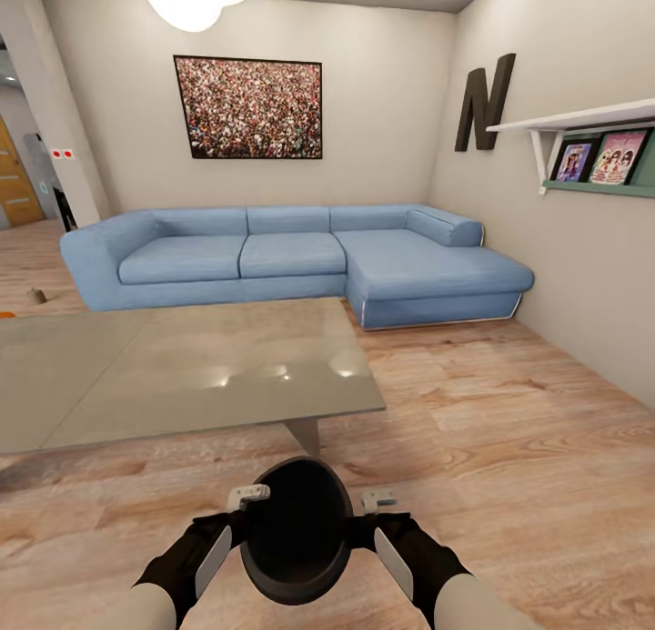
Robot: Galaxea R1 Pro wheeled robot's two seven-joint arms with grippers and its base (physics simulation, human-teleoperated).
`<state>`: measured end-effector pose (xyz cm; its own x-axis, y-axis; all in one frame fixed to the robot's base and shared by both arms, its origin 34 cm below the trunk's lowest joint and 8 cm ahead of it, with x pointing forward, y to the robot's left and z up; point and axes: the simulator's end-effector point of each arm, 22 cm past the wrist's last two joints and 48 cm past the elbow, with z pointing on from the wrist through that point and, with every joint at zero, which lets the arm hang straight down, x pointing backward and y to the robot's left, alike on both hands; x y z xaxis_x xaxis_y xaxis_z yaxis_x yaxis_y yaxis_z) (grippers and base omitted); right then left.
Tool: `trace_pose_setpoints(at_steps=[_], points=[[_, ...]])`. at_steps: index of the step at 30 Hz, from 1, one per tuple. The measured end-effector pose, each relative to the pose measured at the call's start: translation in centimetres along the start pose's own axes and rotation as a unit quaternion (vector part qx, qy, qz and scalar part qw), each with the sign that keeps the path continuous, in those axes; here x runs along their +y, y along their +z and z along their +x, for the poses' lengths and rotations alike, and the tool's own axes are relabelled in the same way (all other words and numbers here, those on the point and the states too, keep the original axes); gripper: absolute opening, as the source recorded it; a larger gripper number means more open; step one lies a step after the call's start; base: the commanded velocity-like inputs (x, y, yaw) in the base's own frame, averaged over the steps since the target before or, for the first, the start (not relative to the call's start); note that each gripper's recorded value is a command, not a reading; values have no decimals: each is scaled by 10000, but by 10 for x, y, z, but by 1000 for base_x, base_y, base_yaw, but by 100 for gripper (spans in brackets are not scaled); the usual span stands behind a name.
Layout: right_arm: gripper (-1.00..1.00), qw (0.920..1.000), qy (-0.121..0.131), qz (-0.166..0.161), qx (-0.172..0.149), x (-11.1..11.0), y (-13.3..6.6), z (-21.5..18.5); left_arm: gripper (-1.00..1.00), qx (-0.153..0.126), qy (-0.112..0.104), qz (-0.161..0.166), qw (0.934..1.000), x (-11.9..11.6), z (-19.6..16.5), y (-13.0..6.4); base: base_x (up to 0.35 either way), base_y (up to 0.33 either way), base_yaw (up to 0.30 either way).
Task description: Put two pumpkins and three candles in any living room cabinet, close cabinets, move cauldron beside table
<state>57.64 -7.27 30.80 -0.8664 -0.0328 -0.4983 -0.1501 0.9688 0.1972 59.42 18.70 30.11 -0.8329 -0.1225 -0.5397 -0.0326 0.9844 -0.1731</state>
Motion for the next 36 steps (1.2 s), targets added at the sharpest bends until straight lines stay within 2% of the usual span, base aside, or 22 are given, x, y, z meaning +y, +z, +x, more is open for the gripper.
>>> trace_pose_setpoints(at_steps=[24,36], points=[[-100,10000,-4,2,-7,0,0,-1,-100,-1,2,2,10000,0,0,0,138,0,0],[-100,10000,15,-2,62,-1,4,6,-100,60,-3,-9,10000,1,6,4,9,0,0]])
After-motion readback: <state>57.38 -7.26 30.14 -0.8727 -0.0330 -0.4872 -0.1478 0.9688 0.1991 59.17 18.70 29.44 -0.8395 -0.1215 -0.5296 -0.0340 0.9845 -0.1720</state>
